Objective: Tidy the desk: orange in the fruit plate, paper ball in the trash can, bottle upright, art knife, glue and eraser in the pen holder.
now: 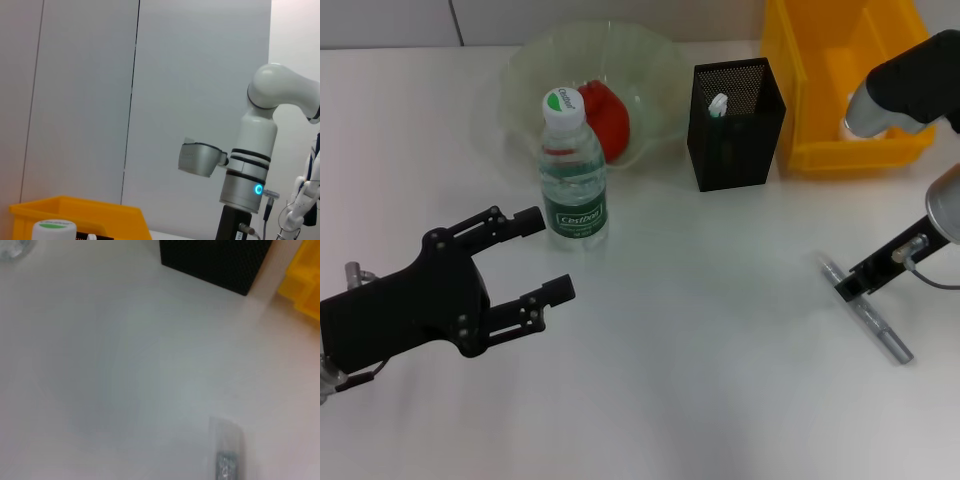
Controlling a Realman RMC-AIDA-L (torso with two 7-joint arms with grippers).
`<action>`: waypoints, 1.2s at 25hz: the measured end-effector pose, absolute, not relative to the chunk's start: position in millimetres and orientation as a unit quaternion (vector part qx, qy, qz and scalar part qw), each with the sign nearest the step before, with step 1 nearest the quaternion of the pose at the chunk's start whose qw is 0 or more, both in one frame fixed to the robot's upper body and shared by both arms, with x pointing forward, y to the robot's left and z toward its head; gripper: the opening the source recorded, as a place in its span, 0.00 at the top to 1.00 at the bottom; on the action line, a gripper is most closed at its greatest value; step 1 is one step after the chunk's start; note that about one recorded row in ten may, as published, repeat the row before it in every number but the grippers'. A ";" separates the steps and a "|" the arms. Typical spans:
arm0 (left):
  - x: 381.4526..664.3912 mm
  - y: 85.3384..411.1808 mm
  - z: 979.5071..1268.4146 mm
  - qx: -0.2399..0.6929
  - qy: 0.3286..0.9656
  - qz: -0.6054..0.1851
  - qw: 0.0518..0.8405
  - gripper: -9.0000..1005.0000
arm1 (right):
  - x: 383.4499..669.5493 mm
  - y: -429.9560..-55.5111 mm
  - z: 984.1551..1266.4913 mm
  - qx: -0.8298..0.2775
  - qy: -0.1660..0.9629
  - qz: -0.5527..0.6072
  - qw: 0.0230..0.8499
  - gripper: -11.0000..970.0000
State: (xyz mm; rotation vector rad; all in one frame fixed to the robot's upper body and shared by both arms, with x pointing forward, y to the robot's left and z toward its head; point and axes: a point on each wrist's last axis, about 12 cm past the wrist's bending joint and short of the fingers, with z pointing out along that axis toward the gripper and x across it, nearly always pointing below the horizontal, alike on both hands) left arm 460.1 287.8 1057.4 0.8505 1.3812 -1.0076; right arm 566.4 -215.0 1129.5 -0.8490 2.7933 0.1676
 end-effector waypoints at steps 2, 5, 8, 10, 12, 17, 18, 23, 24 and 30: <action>460.0 287.6 1057.2 0.363 0.591 -0.430 0.578 0.23 | 568.2 -212.0 1124.6 -0.292 0.949 0.056 0.107 0.57; 460.4 287.1 1056.8 0.363 0.591 -0.430 0.578 0.23 | 569.1 -208.8 1123.1 -0.296 0.947 0.058 0.108 0.60; 460.8 286.9 1056.7 0.363 0.592 -0.429 0.578 0.23 | 569.4 -207.7 1123.0 -0.297 0.947 0.059 0.109 0.63; 460.8 286.7 1056.5 0.363 0.592 -0.429 0.577 0.23 | 569.5 -207.8 1121.7 -0.297 0.947 0.060 0.107 0.65; 460.8 286.7 1056.5 0.363 0.592 -0.429 0.577 0.23 | 569.4 -208.0 1120.5 -0.297 0.947 0.060 0.105 0.69; 461.9 285.9 1056.8 0.364 0.592 -0.429 0.578 0.23 | 569.8 -207.5 1121.0 -0.298 0.947 0.060 0.106 0.75; 461.9 285.9 1056.8 0.364 0.592 -0.429 0.578 0.23 | 569.8 -207.5 1121.0 -0.298 0.947 0.060 0.106 0.76; 462.3 285.8 1057.0 0.364 0.592 -0.429 0.578 0.23 | 569.9 -207.1 1121.8 -0.299 0.946 0.060 0.108 0.82; 462.4 285.8 1057.0 0.364 0.591 -0.429 0.578 0.23 | 569.9 -207.3 1121.8 -0.299 0.946 0.060 0.108 0.82; 462.7 286.1 1057.4 0.364 0.591 -0.428 0.579 0.23 | 570.8 -208.4 1131.8 -0.301 0.943 0.067 0.126 0.85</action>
